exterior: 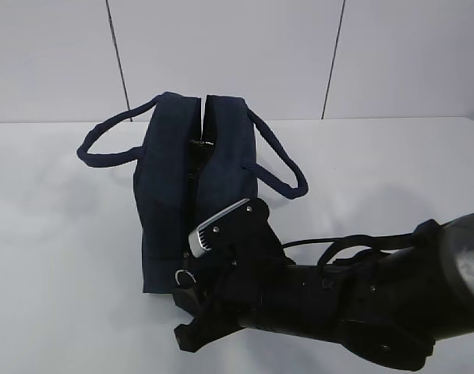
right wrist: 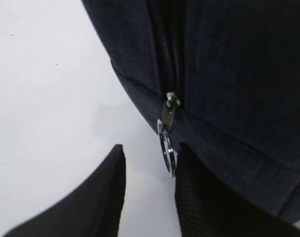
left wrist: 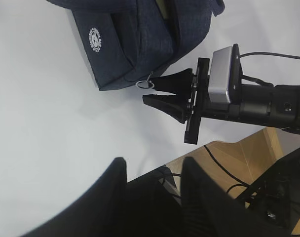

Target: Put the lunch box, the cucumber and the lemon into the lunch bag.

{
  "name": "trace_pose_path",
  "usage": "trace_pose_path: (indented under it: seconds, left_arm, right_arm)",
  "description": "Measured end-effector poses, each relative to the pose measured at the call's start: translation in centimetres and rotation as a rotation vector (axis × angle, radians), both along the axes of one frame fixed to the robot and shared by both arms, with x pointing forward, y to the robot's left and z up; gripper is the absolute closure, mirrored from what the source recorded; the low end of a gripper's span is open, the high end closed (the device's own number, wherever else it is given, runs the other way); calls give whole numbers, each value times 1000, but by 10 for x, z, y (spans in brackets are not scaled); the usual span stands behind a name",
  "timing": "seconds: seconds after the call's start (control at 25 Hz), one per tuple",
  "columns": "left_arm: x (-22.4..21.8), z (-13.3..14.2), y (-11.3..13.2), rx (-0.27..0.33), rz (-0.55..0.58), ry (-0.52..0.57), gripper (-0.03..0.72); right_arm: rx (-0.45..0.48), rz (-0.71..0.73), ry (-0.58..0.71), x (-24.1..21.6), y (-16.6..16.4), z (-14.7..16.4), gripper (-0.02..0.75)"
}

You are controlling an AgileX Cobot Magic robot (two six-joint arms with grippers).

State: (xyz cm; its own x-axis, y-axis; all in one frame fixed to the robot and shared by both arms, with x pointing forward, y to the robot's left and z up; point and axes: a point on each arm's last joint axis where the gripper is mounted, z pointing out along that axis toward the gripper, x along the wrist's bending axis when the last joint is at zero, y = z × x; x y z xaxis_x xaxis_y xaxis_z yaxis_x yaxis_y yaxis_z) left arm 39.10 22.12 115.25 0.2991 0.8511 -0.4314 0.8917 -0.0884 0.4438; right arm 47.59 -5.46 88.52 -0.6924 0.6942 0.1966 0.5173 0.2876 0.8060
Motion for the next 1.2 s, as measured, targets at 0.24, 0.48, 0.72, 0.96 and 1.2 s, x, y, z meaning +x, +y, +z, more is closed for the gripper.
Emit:
trace_pose_path:
  seconds: [0.24, 0.48, 0.72, 0.96, 1.2]
  left_arm:
    - [-1, 1, -1, -18, -3, 5, 424]
    - [-1, 1, -3, -35, -7, 10, 424]
    - [-2, 2, -5, -61, -10, 17, 424]
    - [-2, 3, -6, -79, -14, 22, 424]
    - [-3, 4, -8, -107, -17, 31, 412]
  right_arm:
    - [0, 0, 0, 0, 0, 0, 507]
    - [0, 0, 0, 0, 0, 0, 507]
    - [0, 0, 0, 0, 0, 0, 507]
    - [0, 0, 0, 0, 0, 0, 507]
    - [0, 0, 0, 0, 0, 0, 507]
